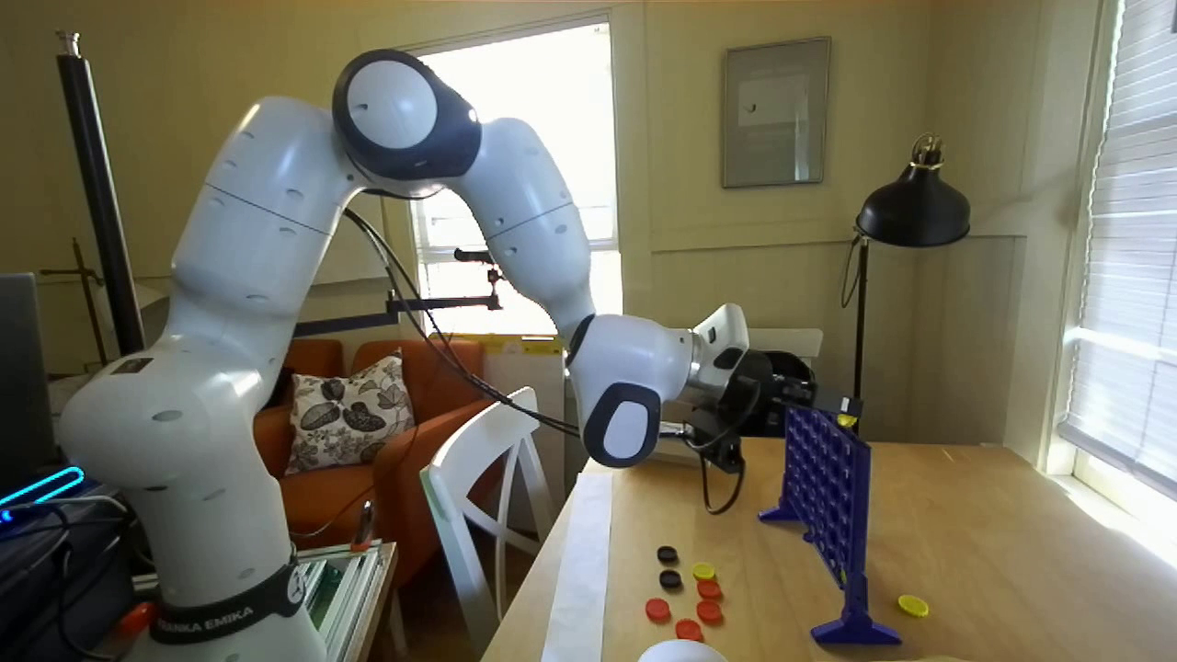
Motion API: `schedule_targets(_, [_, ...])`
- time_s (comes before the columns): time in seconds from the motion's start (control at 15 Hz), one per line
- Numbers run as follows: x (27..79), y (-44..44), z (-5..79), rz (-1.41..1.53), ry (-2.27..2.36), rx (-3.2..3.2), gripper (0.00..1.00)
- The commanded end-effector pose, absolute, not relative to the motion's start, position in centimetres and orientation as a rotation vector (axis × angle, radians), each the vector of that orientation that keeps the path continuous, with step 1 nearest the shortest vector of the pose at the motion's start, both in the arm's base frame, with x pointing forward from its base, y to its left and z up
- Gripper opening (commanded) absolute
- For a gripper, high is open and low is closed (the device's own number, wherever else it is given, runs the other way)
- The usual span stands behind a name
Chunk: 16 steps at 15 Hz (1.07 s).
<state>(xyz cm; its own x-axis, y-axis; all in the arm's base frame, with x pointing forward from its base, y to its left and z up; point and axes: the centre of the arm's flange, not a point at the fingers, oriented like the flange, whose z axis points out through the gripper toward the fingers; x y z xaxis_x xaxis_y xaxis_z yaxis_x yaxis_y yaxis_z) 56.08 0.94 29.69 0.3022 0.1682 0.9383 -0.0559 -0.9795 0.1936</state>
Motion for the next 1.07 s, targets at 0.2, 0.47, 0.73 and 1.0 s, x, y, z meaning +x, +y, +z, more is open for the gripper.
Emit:
schedule_targets(0.2, [56.73, 0.94, 29.0, 1.776, 0.126, 2.357, 0.1])
schedule_targets(0.47, [56.65, 0.91, 28.81, 1.769, 0.124, 2.36, 0.1])
schedule_targets(0.73, [56.61, 0.87, 28.68, 1.769, 0.121, 2.358, 0.1])
schedule_targets(1.0, [56.35, 1.08, 28.75, 1.77, 0.119, 2.343, 0.1])
